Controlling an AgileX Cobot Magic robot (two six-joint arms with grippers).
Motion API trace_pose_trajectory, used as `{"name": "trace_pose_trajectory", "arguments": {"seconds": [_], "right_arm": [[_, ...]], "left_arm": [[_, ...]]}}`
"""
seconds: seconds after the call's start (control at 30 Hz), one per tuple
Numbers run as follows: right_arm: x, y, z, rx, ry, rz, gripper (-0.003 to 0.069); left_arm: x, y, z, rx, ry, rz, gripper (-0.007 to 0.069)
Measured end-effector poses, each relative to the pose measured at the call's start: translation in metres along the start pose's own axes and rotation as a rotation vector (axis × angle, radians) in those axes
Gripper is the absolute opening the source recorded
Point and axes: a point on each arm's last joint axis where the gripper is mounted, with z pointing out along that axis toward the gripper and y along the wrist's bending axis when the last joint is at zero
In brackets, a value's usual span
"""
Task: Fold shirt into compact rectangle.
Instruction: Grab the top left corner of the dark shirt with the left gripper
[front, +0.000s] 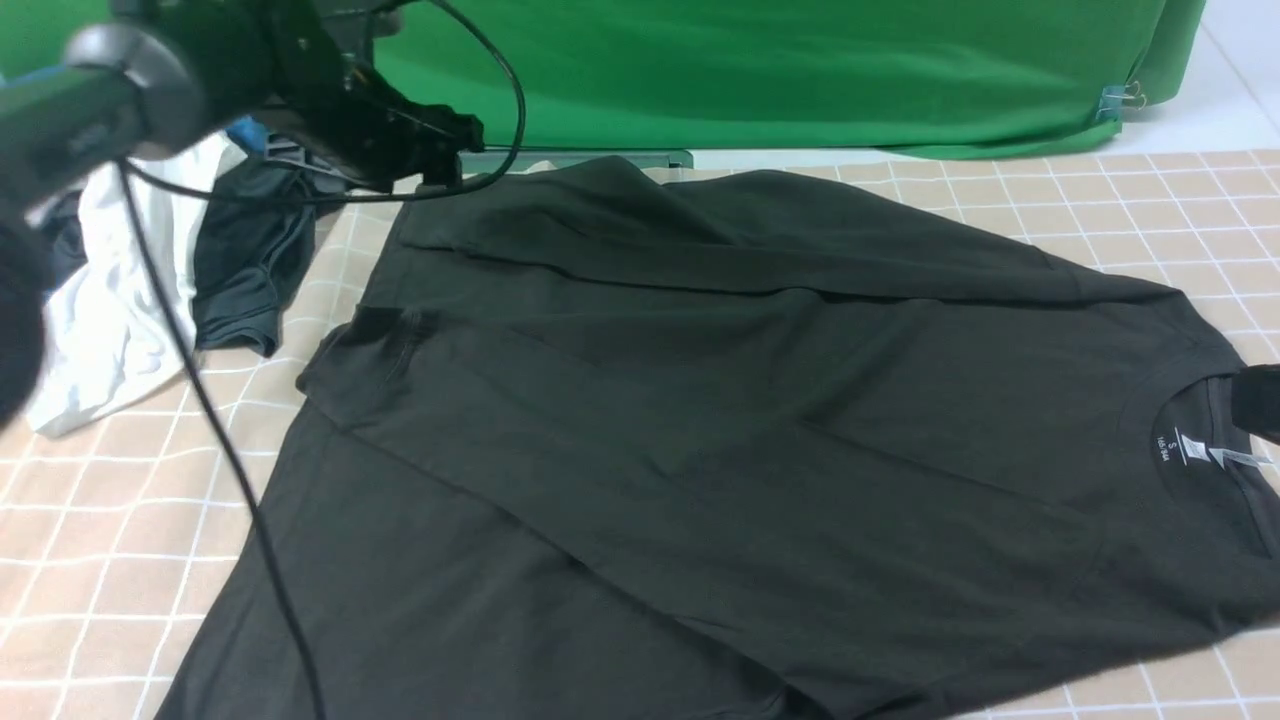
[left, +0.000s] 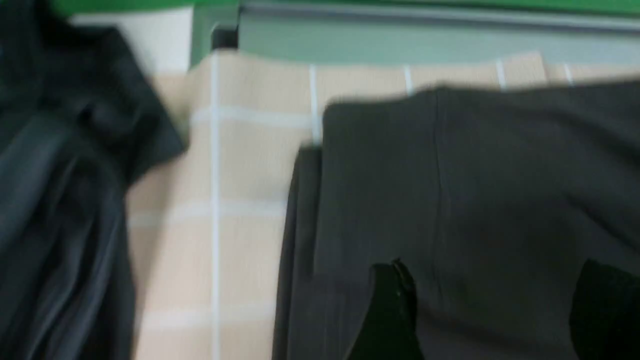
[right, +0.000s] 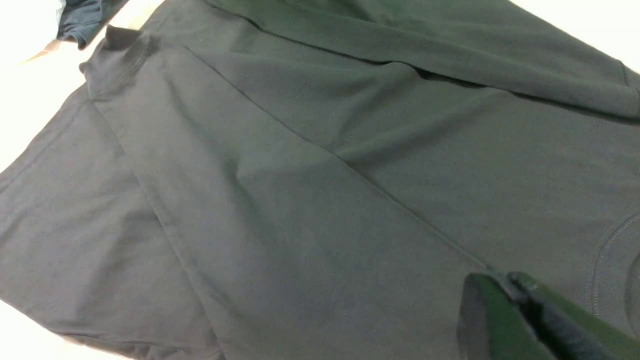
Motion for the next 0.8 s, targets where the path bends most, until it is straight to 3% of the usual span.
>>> {"name": "trace_pose_trajectory", "arguments": {"seconds": [0.27, 0.63, 0.8], "right_arm": [[0.000, 0.000, 0.000, -0.001, 0.000, 0.001, 0.0071], [0.000, 0.000, 0.000, 0.000, -0.003, 0.001, 0.0071], [0.000, 0.000, 0.000, 0.000, -0.003, 0.001, 0.0071]], "left_arm": [[0.002, 0.008, 0.047, -0.021, 0.048, -0.034, 0.0453], [0.012, 0.022, 0.064, -0.062, 0.077, -0.013, 0.0442], [0.012, 0.022, 0.064, -0.064, 0.084, -0.010, 0.0360]]}}
